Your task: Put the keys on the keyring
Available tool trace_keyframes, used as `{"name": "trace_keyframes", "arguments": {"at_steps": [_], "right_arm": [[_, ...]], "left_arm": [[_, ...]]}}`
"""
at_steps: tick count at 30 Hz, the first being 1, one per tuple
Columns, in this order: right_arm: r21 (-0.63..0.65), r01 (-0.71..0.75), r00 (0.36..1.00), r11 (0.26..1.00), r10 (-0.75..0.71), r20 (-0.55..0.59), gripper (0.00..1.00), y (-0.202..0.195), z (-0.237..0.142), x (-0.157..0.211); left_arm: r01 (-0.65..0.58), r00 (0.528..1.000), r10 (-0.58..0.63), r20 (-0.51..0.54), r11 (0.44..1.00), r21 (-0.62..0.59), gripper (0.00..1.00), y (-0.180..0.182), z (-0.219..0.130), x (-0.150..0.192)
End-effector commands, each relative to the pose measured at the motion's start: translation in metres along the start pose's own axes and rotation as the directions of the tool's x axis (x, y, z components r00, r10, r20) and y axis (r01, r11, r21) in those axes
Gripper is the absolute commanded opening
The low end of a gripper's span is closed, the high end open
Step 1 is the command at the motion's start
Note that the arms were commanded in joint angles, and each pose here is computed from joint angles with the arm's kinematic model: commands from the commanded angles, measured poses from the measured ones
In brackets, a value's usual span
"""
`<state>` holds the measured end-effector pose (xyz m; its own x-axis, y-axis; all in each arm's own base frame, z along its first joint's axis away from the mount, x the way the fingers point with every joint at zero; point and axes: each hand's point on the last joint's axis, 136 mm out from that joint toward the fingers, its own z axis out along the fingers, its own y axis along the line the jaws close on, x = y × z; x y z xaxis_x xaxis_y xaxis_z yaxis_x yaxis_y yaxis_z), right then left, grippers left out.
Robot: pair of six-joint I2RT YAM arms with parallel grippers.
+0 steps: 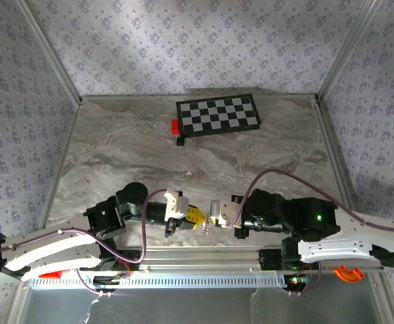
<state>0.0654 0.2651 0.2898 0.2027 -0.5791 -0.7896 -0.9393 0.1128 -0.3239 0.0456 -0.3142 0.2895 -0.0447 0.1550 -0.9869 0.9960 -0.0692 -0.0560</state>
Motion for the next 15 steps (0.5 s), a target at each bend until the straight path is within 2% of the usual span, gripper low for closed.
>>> {"name": "trace_keyframes", "arguments": {"at_steps": [1, 15], "right_arm": [[0.017, 0.013, 1.0, 1.0, -0.013, 0.012, 0.0, -0.0043, -0.0084, -0.0075], [0.055, 0.024, 1.0, 0.998, -0.025, 0.008, 0.0, -0.0111, -0.0095, -0.009]], "left_arm": [[-0.037, 0.999, 0.036, 0.031, 0.998, 0.04, 0.0, -0.0067, -0.0015, -0.0156], [-0.031, 0.999, 0.031, -0.008, 0.999, 0.023, 0.0, -0.0007, 0.0043, -0.008]]}}
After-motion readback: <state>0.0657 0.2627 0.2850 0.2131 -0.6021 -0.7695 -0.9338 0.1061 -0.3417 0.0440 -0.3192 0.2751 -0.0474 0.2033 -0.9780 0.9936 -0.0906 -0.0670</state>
